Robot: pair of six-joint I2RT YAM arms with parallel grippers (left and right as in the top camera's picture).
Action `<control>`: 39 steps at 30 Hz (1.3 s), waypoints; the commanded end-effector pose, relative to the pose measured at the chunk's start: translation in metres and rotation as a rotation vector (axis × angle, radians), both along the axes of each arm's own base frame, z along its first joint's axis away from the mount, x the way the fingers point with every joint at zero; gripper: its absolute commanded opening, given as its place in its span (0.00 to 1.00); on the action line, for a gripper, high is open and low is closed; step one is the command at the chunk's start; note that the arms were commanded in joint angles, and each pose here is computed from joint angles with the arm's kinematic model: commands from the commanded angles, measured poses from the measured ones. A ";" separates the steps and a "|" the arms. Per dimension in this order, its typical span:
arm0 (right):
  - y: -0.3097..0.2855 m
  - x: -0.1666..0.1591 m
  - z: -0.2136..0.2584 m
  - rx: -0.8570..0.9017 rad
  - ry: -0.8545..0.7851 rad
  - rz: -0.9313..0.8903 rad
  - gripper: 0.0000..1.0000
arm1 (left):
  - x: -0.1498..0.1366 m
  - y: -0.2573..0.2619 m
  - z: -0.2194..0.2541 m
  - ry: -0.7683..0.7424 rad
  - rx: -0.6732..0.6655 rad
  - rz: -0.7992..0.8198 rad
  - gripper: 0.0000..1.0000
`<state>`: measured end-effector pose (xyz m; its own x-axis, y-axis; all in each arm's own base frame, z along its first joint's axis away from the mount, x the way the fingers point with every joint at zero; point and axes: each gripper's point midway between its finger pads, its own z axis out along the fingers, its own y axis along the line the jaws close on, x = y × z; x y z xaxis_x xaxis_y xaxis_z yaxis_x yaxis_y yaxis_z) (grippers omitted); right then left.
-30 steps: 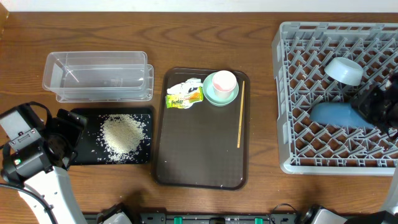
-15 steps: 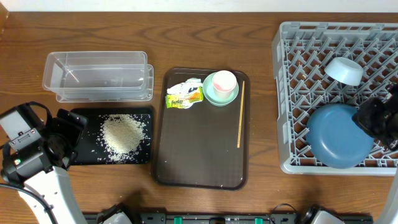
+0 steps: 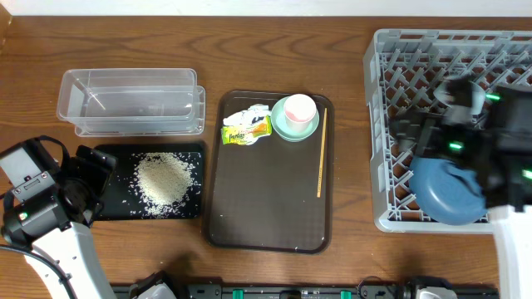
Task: Sort waste into correct bins and load items into the dishwasher rack
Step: 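Reach the right gripper to the pink cup and grasp it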
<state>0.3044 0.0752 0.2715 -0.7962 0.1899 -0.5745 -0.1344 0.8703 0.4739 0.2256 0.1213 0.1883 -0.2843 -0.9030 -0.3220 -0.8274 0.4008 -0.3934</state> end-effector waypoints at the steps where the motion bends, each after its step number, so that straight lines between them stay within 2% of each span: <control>1: 0.041 0.015 -0.002 -0.064 0.007 0.087 0.76 | 0.001 0.005 0.007 -0.011 0.020 0.011 0.95; 8: 0.113 0.065 -0.019 -0.285 0.047 0.206 0.76 | 0.001 0.005 0.007 -0.011 0.021 0.011 0.95; 14: 0.166 0.106 -0.076 -0.400 0.094 0.243 0.75 | 0.001 0.005 0.007 -0.011 0.020 0.011 0.95; 16: 0.178 0.115 -0.100 -0.421 0.116 0.241 0.73 | 0.001 0.005 0.007 -0.011 0.020 0.011 0.95; 19: 0.181 0.125 -0.131 -0.445 0.167 0.165 0.64 | 0.001 0.005 0.007 -0.011 0.020 0.011 0.95; 26: 0.181 0.129 -0.172 -0.476 0.236 0.149 0.53 | 0.001 0.005 0.007 -0.011 0.020 0.011 0.95; 33: 0.190 0.124 -0.175 -0.462 0.245 0.176 0.32 | 0.001 0.005 0.007 -0.011 0.020 0.011 0.95; 39: 0.198 0.119 -0.184 -0.484 0.248 0.193 0.32 | 0.001 0.004 0.007 -0.011 0.020 0.011 0.95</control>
